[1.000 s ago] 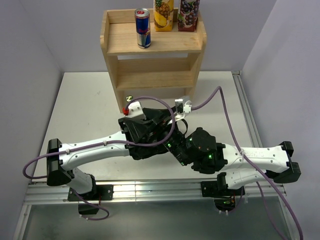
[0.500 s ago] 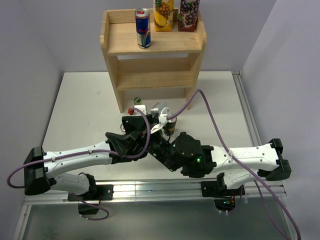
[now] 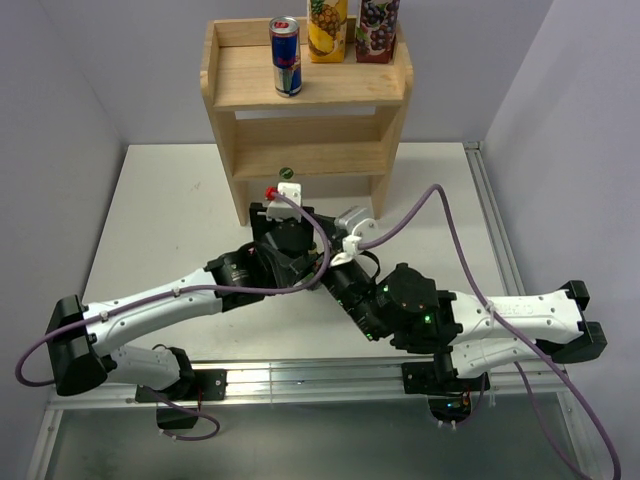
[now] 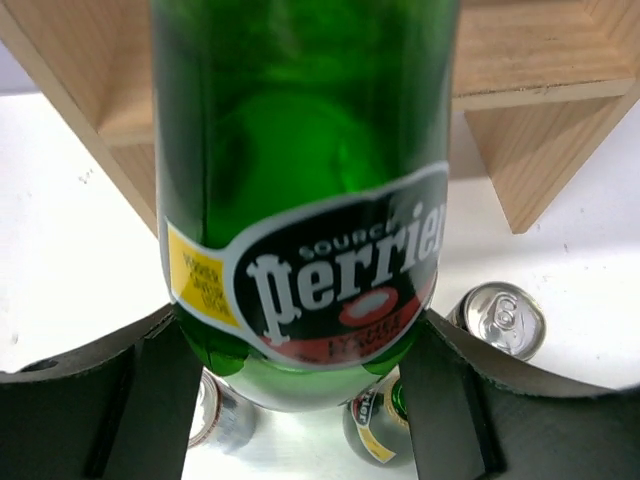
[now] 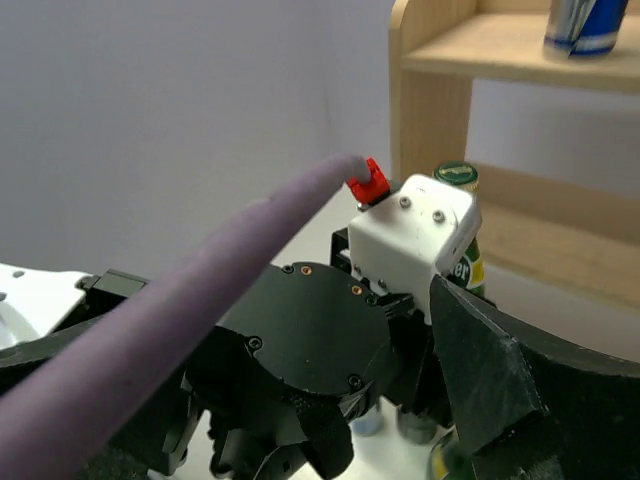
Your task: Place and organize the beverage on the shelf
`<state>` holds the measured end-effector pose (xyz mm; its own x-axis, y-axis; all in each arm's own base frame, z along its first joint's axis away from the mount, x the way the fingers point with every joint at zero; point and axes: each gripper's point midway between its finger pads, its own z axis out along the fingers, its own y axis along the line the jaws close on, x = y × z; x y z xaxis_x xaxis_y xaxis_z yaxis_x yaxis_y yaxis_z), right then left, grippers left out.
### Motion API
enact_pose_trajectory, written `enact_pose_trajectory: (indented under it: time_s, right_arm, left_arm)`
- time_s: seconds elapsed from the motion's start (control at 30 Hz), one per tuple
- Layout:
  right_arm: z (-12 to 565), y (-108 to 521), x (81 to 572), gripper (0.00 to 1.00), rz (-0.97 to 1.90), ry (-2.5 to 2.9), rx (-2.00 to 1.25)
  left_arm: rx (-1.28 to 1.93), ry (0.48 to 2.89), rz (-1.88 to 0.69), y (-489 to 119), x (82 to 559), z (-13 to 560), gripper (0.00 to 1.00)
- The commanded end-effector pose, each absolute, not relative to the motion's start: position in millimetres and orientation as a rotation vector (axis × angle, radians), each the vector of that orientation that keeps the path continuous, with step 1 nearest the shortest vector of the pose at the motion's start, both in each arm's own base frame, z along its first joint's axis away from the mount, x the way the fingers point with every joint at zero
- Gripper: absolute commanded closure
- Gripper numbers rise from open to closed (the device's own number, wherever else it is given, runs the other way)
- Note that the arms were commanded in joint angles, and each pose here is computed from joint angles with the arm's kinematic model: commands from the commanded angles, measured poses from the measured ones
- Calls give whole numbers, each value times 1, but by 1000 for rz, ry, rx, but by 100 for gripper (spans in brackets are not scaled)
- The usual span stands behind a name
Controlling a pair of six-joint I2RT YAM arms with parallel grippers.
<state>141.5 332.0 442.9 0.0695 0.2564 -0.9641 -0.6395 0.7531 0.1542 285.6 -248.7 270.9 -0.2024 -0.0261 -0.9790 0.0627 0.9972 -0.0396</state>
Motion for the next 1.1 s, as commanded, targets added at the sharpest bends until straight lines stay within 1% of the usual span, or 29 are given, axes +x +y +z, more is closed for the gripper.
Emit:
enact_pose_trajectory:
  time_s: [0.0, 0.1, 0.17, 0.3, 0.47, 0.6, 0.77, 1.07]
  right_arm:
    - [545, 221, 154, 0, 723, 1167, -5]
    - [545, 193, 164, 0, 642, 1165, 41]
    - [550, 157, 169, 0, 656, 1146, 122]
    - [551, 119, 174, 0, 670, 1119, 208]
    - [566, 91, 186, 0, 590, 1070, 235]
    - [564, 99, 193, 0, 557, 1083, 213]
    - [555, 116, 199, 0, 553, 1109, 188]
    - [529, 124, 205, 0, 538, 1154, 184]
  left_arm:
    - [-112, 1664, -197, -240, 305, 328, 100]
    - [-103, 1665, -193, -238, 310, 328, 100]
    - [-98, 1666, -187, -234, 316, 328, 100]
    - [-101, 1665, -163, -223, 326, 329, 100]
    - [-75, 1679, -158, -226, 329, 322, 100]
    - [-73, 1677, -142, -226, 331, 319, 100]
    - [-81, 1656, -143, -217, 337, 330, 100]
    - [-161, 1587, -172, -185, 370, 360, 100]
